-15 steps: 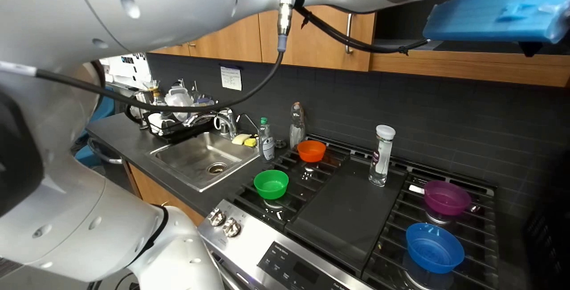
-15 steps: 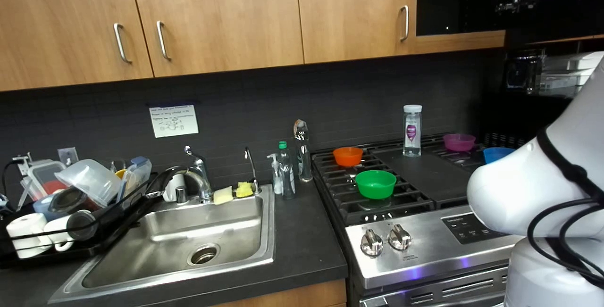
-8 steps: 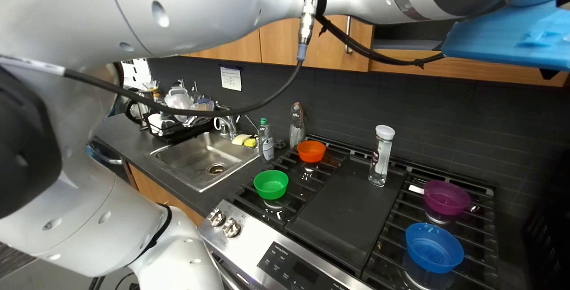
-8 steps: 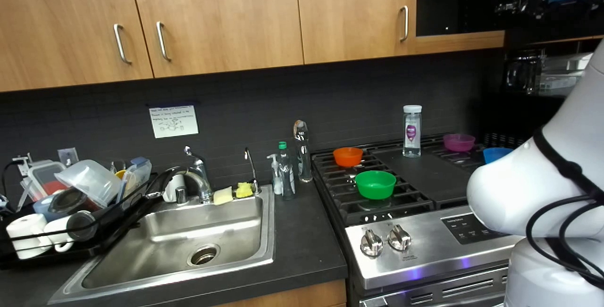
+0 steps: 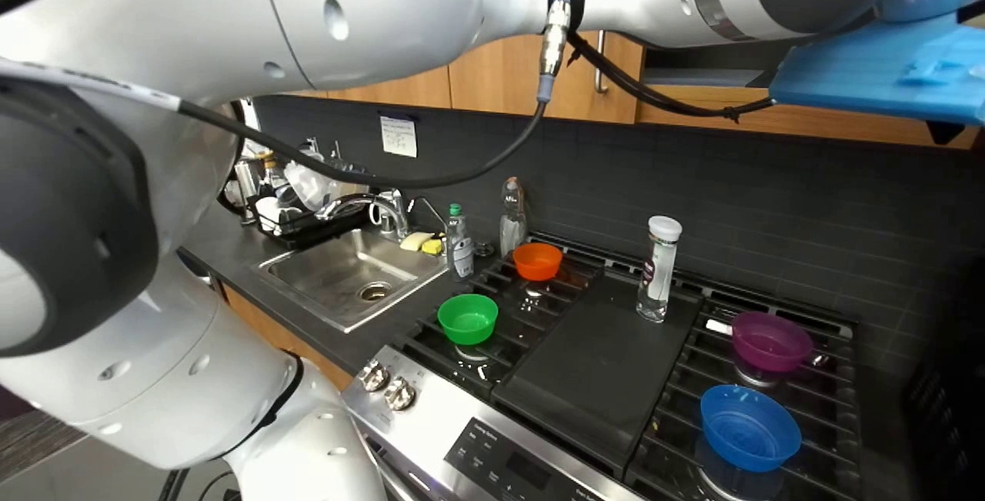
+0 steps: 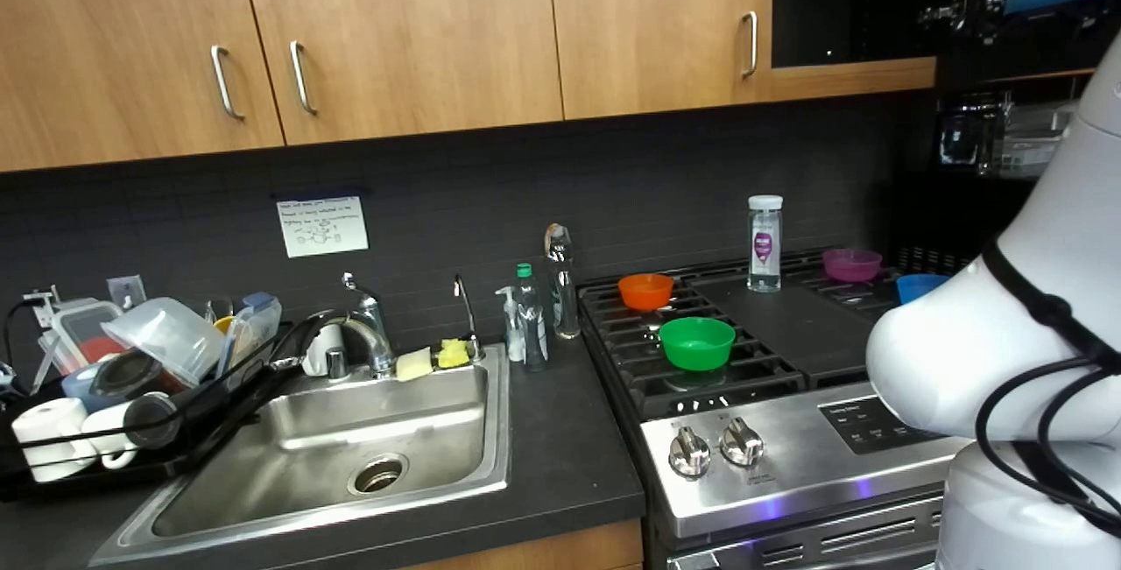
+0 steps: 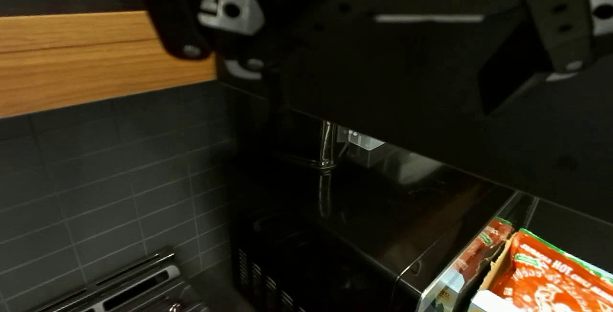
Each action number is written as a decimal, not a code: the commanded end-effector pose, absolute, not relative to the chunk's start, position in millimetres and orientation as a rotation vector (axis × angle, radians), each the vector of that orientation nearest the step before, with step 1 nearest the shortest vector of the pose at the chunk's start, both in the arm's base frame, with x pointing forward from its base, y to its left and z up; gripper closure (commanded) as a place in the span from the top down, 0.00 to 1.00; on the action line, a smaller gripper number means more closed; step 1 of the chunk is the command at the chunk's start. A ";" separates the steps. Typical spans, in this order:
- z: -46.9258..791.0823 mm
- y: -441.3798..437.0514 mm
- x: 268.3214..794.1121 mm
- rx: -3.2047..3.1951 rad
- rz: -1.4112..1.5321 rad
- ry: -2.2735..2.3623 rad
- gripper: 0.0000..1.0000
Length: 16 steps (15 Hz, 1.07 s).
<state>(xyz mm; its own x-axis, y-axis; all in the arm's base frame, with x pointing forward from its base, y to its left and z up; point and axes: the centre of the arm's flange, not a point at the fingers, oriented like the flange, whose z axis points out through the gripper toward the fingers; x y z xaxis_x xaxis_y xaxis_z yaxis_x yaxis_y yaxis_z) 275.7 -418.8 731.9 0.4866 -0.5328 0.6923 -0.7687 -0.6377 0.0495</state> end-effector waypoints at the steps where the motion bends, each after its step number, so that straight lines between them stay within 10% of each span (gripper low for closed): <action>1: 736.3 -409.7 285.3 2.422 0.931 -1.047 1.00; 16: 713.8 -223.3 286.6 2.750 1.294 -0.460 1.00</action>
